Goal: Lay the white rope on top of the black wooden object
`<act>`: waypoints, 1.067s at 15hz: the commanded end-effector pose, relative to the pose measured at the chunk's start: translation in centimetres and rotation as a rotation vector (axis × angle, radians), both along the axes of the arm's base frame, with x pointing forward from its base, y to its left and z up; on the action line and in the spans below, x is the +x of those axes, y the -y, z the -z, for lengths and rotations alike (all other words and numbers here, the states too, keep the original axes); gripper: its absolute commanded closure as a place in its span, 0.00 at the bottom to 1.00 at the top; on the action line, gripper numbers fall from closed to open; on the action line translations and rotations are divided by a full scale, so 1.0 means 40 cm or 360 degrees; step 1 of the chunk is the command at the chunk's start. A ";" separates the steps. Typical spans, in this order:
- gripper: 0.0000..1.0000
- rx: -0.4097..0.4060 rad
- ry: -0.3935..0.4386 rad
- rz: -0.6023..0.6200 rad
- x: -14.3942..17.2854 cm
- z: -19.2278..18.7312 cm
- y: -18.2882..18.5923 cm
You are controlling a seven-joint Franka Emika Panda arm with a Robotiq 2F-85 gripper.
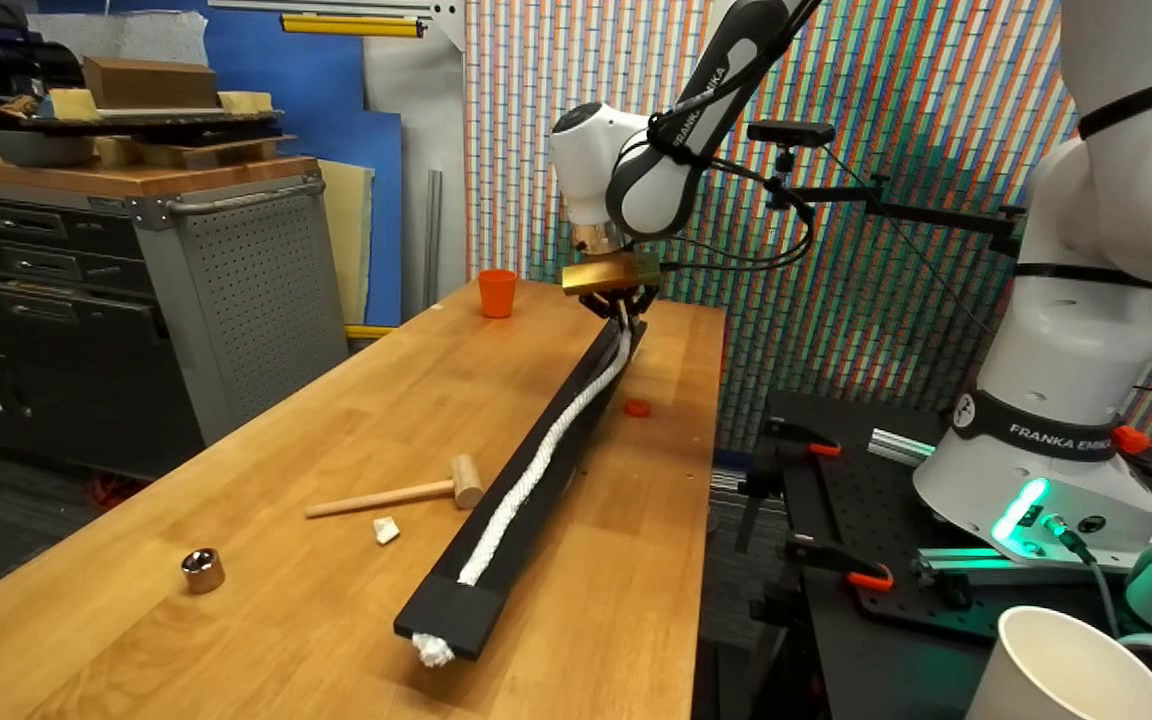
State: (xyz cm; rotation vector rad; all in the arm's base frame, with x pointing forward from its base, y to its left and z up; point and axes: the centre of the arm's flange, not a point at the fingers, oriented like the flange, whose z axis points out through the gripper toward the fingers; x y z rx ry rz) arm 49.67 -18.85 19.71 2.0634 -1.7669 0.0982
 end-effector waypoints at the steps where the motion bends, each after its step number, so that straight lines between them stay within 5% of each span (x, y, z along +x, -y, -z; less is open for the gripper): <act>1: 0.97 -0.0077 0.0027 0.0123 0.017 0.018 0.028; 16: 0.97 -0.0116 0.0144 0.0291 0.042 0.022 0.027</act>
